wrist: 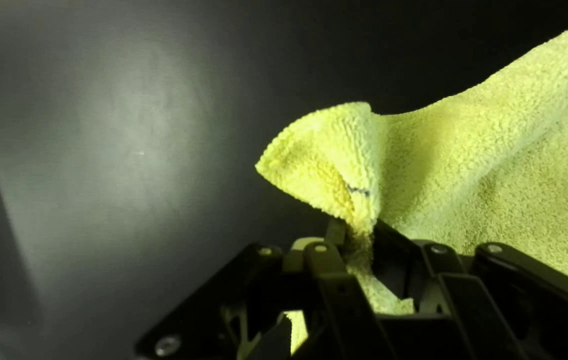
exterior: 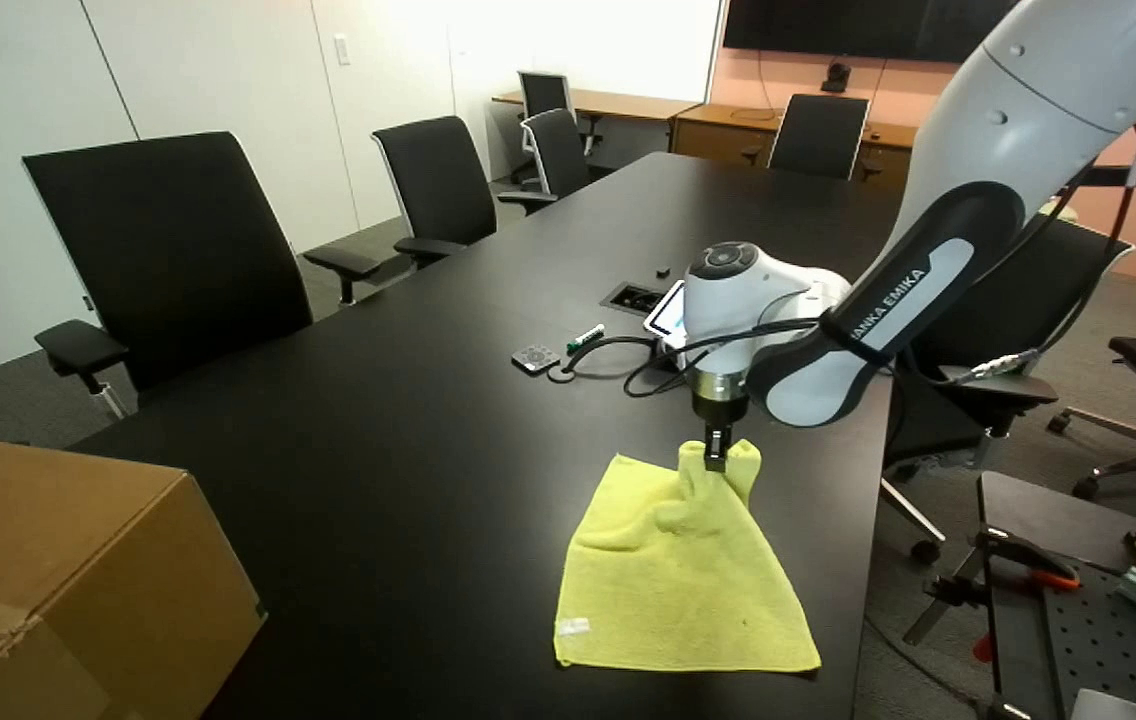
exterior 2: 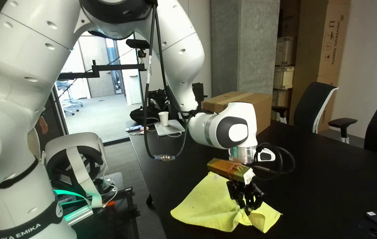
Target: Fold the cloth
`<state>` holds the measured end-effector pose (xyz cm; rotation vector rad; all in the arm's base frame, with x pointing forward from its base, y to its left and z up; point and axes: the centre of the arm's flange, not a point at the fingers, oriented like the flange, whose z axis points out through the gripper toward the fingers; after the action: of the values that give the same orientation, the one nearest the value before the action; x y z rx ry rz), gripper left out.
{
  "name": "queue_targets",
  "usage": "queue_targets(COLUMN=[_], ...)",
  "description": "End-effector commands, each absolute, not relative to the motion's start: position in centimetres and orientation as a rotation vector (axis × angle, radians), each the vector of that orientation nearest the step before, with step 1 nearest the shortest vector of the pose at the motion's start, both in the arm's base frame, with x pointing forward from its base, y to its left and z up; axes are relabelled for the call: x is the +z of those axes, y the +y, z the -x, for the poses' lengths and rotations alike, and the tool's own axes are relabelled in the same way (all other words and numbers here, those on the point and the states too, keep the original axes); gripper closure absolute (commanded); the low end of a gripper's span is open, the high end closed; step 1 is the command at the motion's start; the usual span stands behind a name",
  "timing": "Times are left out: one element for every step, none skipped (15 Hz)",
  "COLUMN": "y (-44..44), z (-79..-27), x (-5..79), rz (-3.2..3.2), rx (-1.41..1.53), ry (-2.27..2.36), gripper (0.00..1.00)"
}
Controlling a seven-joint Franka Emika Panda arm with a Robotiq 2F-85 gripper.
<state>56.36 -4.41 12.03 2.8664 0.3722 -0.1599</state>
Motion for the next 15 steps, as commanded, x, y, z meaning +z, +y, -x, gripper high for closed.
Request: queue_targets(y=[-2.6, -2.1, -1.6, -1.1, -0.7, 0.0, 0.6, 1.4, 2.2, 2.9, 3.7, 4.4, 5.2, 5.9, 6.6], z=[-60.0, -60.6, -61.3, -62.0, -62.6, -63.4, -63.8, -64.3, -64.9, -65.2, -65.6, -65.7, -66.0, -66.1, -66.2], x=[10.9, 10.6, 10.3, 10.1, 10.0, 9.9, 10.0, 10.3, 10.2, 10.5, 10.5, 10.6, 10.4, 10.5, 10.2], rz=[-2.808, -2.786, -2.761, -2.709, -2.672, -2.625, -2.580, -2.536, -2.492, -2.448, -2.404, -2.361, -2.318, -2.276, -2.236], rx=[-0.240, -0.269, -0.294, -0.267, -0.262, -0.229, -0.208, -0.180, -0.153, -0.131, -0.107, -0.085, -0.060, -0.036, -0.002], ry=[0.260, 0.214, 0.151, 0.096, 0.064, 0.051, 0.043, 0.041, 0.036, 0.036, 0.043, 0.045, 0.056, 0.063, 0.070], gripper=[0.93, 0.93, 0.93, 0.93, 0.93, 0.94, 0.93, 0.93, 0.93, 0.93, 0.93, 0.93, 0.93, 0.93, 0.93])
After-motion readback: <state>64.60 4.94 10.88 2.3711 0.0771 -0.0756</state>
